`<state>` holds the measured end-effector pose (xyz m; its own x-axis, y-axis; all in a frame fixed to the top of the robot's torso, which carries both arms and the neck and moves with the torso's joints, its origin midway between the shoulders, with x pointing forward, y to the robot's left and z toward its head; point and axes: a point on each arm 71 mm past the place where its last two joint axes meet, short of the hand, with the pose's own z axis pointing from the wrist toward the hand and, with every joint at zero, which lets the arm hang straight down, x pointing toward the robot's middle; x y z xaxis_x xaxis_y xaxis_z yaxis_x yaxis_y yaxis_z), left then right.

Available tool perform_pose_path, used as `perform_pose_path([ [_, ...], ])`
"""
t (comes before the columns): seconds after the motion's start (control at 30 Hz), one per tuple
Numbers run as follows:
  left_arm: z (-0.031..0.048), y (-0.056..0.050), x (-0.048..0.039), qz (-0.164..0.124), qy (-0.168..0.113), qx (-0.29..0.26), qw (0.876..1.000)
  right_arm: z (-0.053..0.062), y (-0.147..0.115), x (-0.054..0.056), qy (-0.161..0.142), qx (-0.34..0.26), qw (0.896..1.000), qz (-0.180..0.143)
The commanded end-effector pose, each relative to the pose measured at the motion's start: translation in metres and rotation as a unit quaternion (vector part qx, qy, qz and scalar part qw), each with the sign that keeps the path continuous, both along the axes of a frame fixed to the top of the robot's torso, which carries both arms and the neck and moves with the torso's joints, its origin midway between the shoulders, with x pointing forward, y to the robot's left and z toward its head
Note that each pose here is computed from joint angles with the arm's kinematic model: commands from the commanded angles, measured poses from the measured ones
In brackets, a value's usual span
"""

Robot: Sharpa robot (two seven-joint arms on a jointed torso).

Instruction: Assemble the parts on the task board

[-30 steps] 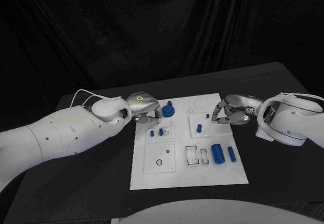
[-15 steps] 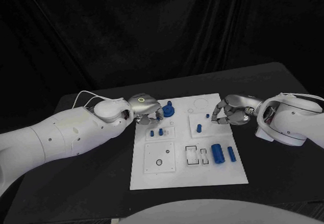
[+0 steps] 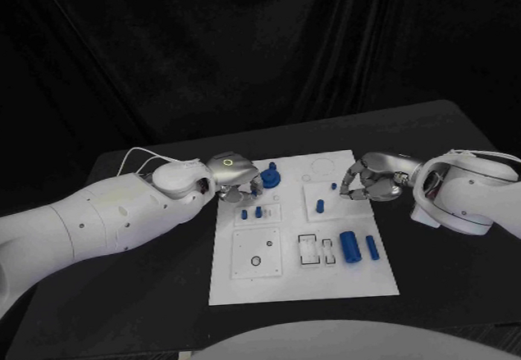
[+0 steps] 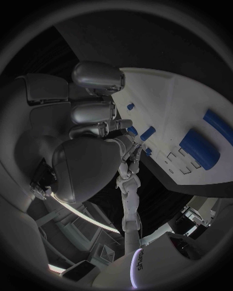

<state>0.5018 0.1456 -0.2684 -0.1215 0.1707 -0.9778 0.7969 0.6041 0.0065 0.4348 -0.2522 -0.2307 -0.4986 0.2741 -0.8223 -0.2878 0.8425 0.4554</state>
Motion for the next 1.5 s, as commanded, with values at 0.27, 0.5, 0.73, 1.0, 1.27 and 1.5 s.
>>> perform_pose_path([
  [0.27,-0.0058,-0.002,-0.0014,0.000,0.008,0.006,1.000,-0.001,-0.001,-0.001,0.004,-0.002,1.000,-0.003],
  [0.5,-0.0083,-0.002,-0.0012,0.002,0.011,0.009,1.000,-0.002,-0.001,-0.001,0.004,-0.003,1.000,-0.004],
  [0.73,-0.0103,0.000,-0.0001,0.007,0.013,0.012,1.000,-0.002,-0.001,-0.001,0.005,-0.003,1.000,-0.003],
  [1.0,-0.0116,0.002,-0.0013,0.009,0.017,0.015,1.000,-0.002,-0.001,-0.001,0.006,-0.003,1.000,-0.003],
  [1.27,-0.0119,0.004,-0.0026,0.010,0.020,0.015,1.000,-0.003,0.000,-0.002,0.007,-0.003,1.000,-0.003],
  [1.5,-0.0126,0.004,-0.0022,0.011,0.022,0.018,1.000,-0.003,0.000,-0.002,0.008,-0.004,1.000,-0.003],
])
